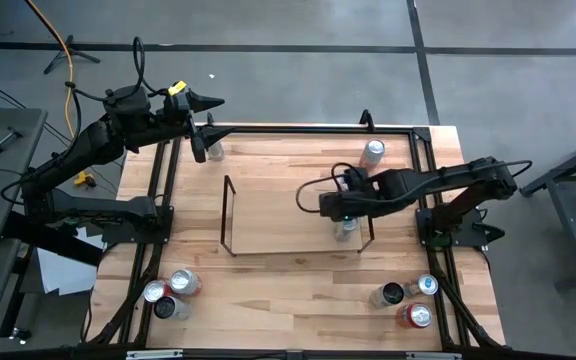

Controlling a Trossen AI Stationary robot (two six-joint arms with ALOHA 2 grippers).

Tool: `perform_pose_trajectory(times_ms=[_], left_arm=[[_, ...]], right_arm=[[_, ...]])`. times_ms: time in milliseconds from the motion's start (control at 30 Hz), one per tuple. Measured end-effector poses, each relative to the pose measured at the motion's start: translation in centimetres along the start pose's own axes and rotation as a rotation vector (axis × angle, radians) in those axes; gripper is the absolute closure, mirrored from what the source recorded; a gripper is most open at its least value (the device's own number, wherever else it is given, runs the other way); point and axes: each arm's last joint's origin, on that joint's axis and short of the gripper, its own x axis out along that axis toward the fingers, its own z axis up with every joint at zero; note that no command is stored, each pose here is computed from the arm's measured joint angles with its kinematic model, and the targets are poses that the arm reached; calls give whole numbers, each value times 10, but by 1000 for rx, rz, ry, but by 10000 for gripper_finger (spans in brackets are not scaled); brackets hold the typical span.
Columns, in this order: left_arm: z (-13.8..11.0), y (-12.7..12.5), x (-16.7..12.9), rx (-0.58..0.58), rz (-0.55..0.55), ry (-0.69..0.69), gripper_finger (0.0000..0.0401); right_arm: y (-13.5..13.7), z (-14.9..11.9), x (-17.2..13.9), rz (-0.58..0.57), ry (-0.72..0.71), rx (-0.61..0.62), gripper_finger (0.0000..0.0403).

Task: Place canned beverage on shelf
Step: Put the blue soda can aligned with the other blue soda can on the shelf

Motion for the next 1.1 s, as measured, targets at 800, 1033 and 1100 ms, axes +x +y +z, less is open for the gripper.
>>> perform_pose_trajectory(times_ms=[800, 1033, 1100], left_arm=[[0, 0, 0, -48, 0, 0, 87], [0, 0, 0, -55, 0, -1, 87], [0, 0, 0, -55, 3, -1, 87]], right_arm=[[32, -11, 22, 210, 180, -266, 394], [21, -15, 15, 75, 221, -325, 402], [20, -13, 12, 24, 206, -345, 402]])
